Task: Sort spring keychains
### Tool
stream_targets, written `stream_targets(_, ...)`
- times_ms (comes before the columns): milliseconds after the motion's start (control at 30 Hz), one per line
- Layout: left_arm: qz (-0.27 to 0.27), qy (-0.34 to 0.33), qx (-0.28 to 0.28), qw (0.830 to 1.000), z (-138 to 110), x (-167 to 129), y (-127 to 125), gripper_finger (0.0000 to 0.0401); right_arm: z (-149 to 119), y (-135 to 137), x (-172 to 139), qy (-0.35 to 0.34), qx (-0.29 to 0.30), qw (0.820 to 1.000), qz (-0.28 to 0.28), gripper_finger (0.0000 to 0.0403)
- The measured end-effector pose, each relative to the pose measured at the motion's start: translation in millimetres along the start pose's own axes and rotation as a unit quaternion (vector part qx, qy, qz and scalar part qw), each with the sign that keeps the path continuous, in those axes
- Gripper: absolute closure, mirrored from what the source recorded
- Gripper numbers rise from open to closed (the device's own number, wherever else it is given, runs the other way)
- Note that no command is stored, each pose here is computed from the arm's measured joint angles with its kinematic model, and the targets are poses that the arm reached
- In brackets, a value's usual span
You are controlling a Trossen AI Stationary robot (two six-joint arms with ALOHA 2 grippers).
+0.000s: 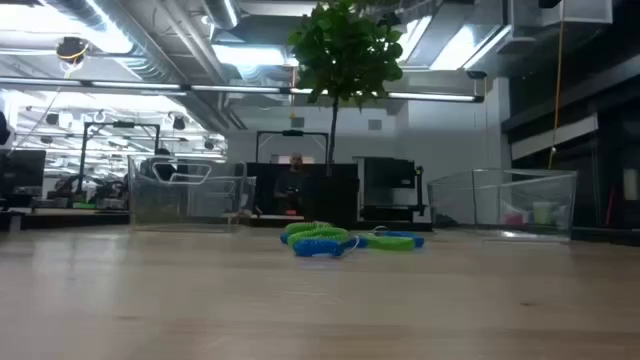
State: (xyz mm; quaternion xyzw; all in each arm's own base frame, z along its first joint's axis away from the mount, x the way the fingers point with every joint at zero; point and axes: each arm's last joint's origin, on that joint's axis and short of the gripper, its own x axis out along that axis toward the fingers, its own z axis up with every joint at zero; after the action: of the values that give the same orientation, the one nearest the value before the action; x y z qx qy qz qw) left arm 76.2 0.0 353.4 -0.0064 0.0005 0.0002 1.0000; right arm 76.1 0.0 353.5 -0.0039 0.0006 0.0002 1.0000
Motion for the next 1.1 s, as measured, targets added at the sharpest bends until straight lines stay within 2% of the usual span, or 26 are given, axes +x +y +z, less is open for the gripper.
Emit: stream_targets(1100, 0.000, 0.000, 0.000, 1.000, 0.0, 0.0, 0.0, 0.0392, 0.0, -0.4, -0.4, 0.000, 0.000, 1.000, -0.005, 0.0353)
